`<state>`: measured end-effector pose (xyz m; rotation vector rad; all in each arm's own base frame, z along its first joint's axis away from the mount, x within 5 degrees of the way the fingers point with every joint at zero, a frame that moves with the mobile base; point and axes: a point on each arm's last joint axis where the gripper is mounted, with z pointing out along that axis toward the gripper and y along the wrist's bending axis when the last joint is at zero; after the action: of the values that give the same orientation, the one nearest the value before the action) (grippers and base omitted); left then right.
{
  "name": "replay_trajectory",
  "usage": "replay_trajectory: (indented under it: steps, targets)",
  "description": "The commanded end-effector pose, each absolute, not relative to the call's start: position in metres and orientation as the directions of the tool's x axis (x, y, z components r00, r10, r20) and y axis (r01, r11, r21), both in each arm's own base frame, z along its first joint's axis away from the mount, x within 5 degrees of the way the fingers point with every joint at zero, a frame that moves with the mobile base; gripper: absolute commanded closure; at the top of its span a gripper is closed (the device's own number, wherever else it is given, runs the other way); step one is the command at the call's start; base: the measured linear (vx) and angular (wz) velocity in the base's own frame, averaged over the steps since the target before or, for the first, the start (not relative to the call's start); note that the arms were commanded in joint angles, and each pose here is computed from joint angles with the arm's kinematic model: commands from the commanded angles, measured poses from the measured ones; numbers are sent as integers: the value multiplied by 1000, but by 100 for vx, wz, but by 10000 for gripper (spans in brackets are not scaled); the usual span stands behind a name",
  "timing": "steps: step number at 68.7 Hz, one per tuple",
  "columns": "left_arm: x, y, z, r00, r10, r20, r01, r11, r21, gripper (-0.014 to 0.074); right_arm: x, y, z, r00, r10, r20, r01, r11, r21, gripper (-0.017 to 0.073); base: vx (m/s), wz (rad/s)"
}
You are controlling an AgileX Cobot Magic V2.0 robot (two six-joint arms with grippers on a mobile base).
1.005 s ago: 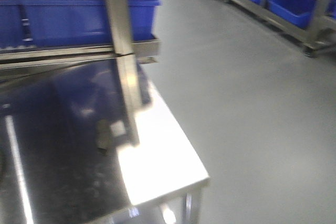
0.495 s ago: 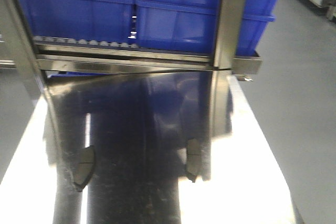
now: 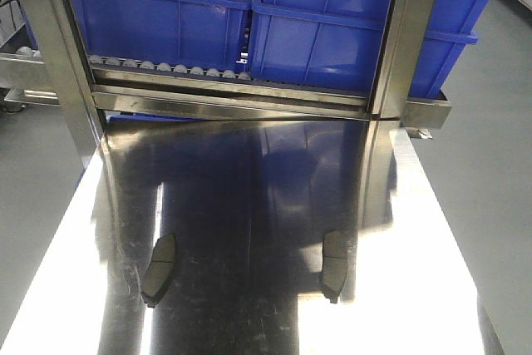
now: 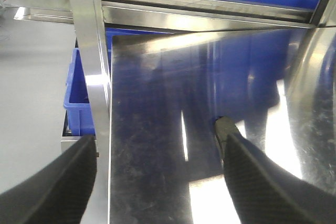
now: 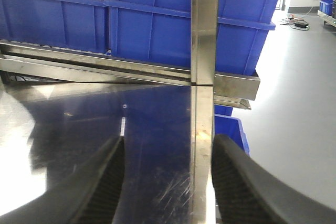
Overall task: Move and align brake pads A on conveyor
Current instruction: 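Turn and drive up to the steel table with two brake pads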
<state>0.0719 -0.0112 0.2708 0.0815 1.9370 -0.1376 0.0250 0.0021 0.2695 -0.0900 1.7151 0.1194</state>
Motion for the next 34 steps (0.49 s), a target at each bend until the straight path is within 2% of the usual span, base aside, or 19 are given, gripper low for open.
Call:
replay_trajectory:
  steps: [1,34]
  targets:
    - [75,-12,285,-279,-32,-960,128,989,-70,91,25,2,283,-66,4,-998,-130,991,13,199,-1,-6]
    - [75,-12,285,-279,-32,-960,128,989,-70,91,25,2,283,-66,4,-998,-130,991,13,199,0,-2]
